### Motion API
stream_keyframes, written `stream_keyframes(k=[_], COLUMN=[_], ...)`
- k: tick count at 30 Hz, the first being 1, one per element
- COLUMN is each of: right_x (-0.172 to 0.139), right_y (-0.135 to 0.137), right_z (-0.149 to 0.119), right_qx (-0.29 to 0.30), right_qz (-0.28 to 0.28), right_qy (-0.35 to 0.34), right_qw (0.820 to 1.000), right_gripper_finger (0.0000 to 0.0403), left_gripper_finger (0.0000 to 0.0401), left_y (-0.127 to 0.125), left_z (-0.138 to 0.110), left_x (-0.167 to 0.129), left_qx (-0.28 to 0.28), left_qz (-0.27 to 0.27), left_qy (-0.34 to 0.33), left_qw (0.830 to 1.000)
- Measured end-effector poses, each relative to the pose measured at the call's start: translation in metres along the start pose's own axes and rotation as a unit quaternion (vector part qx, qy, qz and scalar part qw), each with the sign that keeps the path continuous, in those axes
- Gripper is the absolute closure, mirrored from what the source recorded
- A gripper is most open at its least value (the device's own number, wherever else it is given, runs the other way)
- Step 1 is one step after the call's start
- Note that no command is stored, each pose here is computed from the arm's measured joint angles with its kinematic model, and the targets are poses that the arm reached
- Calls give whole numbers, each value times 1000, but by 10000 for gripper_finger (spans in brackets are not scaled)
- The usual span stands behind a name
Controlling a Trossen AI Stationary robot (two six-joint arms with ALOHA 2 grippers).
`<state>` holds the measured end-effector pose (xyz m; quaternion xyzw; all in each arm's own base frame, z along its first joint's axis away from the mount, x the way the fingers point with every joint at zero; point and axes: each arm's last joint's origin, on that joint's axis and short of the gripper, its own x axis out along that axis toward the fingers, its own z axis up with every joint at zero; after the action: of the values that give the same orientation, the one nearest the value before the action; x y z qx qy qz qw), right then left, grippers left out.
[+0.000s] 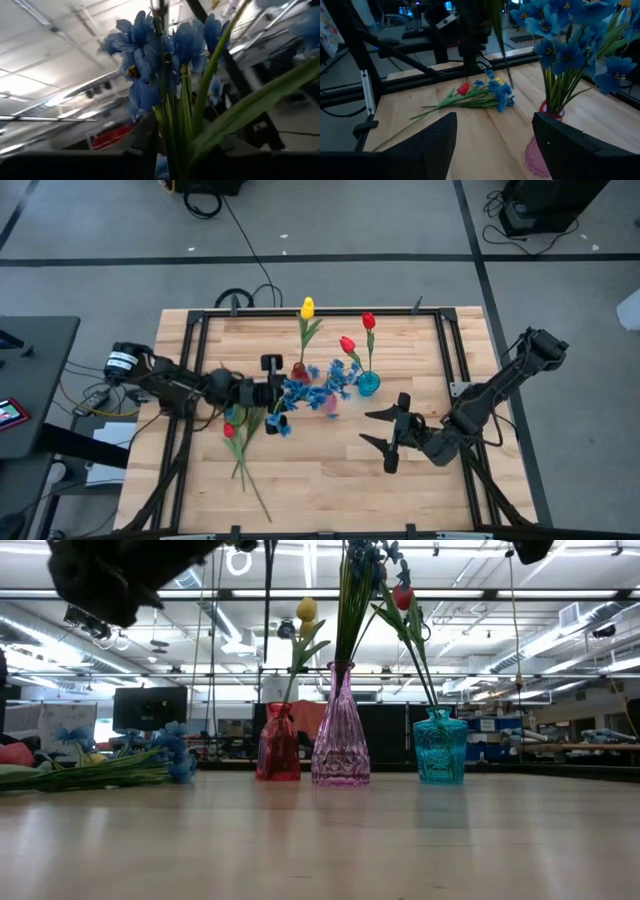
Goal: Sort flowers into vase by color
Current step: Put the blue flowers into the pink transparent vase
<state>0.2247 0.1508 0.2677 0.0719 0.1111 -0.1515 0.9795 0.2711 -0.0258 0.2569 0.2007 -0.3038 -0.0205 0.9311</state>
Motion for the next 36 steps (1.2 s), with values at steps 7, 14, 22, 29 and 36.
stream_keyframes(k=[7,14,22,29,36], right_x=[8,15,19,19,19], right_y=[-6,-12,-16,-16,-16], right_z=[3,5,6,6,6], right_qx=[5,11,11,11,18], right_qz=[-8,-7,-17,-16,-16], right_qy=[3,9,8,9,9], right_qw=[1000,1000,1000,1000,1000], right_gripper_finger=[131,131,131,131,131], left_gripper_finger=[295,295,295,295,295], left_y=[27,29,29,32,31], left_z=[-4,-1,-36,-37,-37], left_x=[2,17,42,47,47], left_qx=[-23,-2,-7,-4,8], left_qz=[-109,-150,-183,-208,-221], left_qy=[-57,-94,-83,-96,-103], left_qw=[992,984,980,973,970])
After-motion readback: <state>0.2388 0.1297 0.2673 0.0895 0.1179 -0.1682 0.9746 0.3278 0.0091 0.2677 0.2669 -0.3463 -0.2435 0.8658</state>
